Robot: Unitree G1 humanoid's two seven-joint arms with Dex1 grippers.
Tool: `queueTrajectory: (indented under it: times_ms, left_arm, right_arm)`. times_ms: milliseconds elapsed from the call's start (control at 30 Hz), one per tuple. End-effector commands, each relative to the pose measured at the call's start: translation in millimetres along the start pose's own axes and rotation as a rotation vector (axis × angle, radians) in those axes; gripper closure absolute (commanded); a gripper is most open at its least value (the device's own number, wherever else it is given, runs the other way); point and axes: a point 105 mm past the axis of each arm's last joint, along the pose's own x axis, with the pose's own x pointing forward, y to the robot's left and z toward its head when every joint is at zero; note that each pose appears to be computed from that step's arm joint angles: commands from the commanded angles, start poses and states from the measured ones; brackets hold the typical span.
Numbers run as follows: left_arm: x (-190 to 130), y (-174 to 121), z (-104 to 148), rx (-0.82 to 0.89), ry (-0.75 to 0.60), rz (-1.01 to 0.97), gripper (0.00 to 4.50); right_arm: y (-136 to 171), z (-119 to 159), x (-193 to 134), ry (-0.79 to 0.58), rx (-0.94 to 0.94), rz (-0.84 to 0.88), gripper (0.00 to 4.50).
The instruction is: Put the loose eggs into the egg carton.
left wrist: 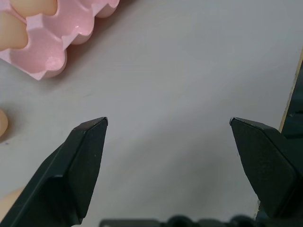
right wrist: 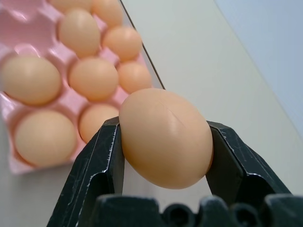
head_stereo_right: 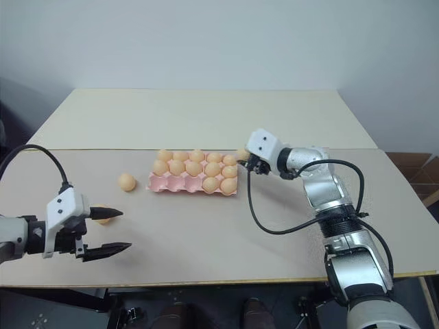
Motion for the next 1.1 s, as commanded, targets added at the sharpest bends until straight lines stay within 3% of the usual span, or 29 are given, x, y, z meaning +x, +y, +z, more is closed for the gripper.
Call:
queueTrajectory:
  times_ms: [33, 300, 500, 733, 900, 1100]
  left_arm:
    - [-8.0, 6.5, 4.1, 0.041, 0.004, 0.044, 0.00]
    - [-12.4, 3.3, -2.8, 0.023, 0.022, 0.070, 0.00]
    - [-16.9, -1.3, -9.0, 0.007, 0.043, 0.088, 0.00]
    - [-20.3, -1.0, -10.9, -0.002, 0.050, 0.101, 0.00]
    - [-20.6, 1.5, -9.6, 0.002, 0.047, 0.103, 0.00]
    - [-17.8, 3.1, -5.8, 0.013, 0.029, 0.106, 0.00]
  right_arm:
    - [16.2, 32.5, 15.4, -0.095, -0.020, 0.043, 2.31]
    - [55.4, 46.0, 57.5, -0.117, -0.027, 0.124, 2.31]
    - [64.7, 42.3, 70.9, -0.105, -0.039, 0.161, 2.31]
    - [69.2, 40.7, 78.8, -0.119, -0.042, 0.176, 0.02]
    - [67.7, 42.3, 76.2, -0.129, -0.054, 0.163, 0.02]
    - [57.5, 47.8, 45.7, -0.161, -0.063, 0.132, 0.02]
